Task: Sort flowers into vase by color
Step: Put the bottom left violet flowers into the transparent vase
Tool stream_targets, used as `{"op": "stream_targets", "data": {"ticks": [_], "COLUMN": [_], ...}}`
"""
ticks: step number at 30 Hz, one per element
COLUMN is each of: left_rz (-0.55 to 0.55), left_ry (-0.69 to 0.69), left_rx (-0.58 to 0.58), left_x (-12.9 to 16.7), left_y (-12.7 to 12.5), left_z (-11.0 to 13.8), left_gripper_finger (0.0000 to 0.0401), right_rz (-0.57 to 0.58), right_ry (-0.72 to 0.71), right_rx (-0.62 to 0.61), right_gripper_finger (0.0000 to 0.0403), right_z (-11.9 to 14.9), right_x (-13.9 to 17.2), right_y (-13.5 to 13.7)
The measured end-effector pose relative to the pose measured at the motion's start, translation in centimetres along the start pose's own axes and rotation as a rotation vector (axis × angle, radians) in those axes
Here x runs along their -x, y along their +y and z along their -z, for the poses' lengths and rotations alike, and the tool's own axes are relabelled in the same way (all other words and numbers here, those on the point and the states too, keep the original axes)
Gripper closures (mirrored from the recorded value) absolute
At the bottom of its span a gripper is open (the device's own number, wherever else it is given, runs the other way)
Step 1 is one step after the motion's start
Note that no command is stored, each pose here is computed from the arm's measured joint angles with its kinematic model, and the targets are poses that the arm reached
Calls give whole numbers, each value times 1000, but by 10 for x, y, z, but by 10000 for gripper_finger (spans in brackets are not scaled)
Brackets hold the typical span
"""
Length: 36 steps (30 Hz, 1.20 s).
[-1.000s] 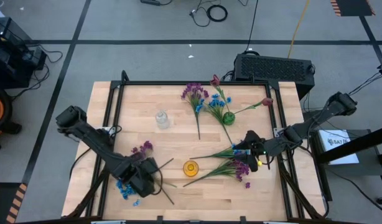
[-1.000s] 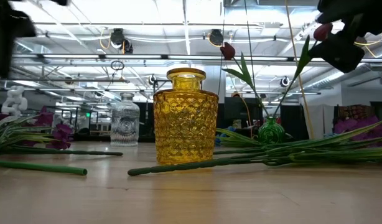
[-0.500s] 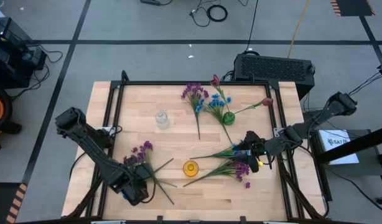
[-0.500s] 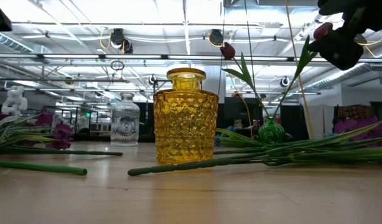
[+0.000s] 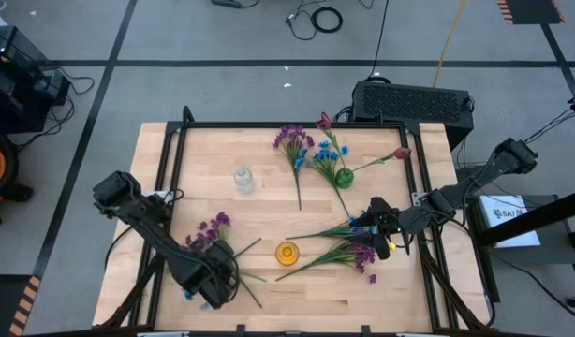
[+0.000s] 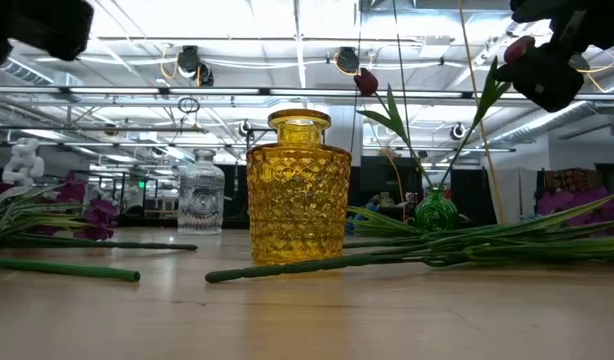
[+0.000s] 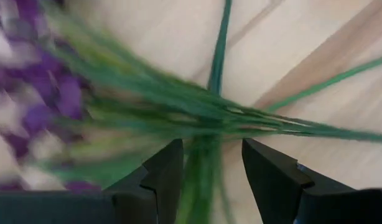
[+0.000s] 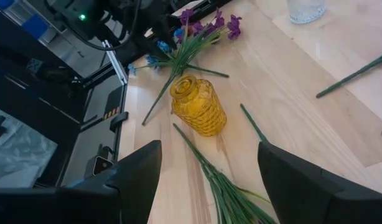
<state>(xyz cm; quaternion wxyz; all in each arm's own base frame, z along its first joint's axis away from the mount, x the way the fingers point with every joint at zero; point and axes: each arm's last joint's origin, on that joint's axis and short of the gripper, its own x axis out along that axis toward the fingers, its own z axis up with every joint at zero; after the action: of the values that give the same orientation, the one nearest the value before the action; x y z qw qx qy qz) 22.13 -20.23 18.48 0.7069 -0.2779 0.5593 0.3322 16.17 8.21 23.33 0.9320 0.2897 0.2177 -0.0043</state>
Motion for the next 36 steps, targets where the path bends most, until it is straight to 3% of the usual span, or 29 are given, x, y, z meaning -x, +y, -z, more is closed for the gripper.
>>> {"op": "stream_targets", "data": {"ticks": [2,9,13,15,22,30,36], "left_rz": [20,15,-81,-98,-24,-110,-102], "left_ry": [6,6,-12,-15,8,-5,-1], "left_rx": [67,139,388,450,514,641,677], "left_x": [-1,-2,-4,-4,-6,-6,-9], "left_y": [-2,-3,6,7,-1,7,5], "left_z": [0,-7,-14,-16,-22,-23,-22], "left_gripper_finger": [228,228,228,228,228,228,228], "right_rz": [0,-1,-1,-1,0,0,0], "right_ry": [0,-1,-1,-1,-1,0,0], "right_rx": [6,21,26,26,47,55,56], "right_gripper_finger": [145,145,145,145,145,145,145], "right_z": [0,0,0,0,0,0,0], "right_x": [0,0,0,0,0,0,0], "right_y": [0,0,0,0,0,0,0]}}
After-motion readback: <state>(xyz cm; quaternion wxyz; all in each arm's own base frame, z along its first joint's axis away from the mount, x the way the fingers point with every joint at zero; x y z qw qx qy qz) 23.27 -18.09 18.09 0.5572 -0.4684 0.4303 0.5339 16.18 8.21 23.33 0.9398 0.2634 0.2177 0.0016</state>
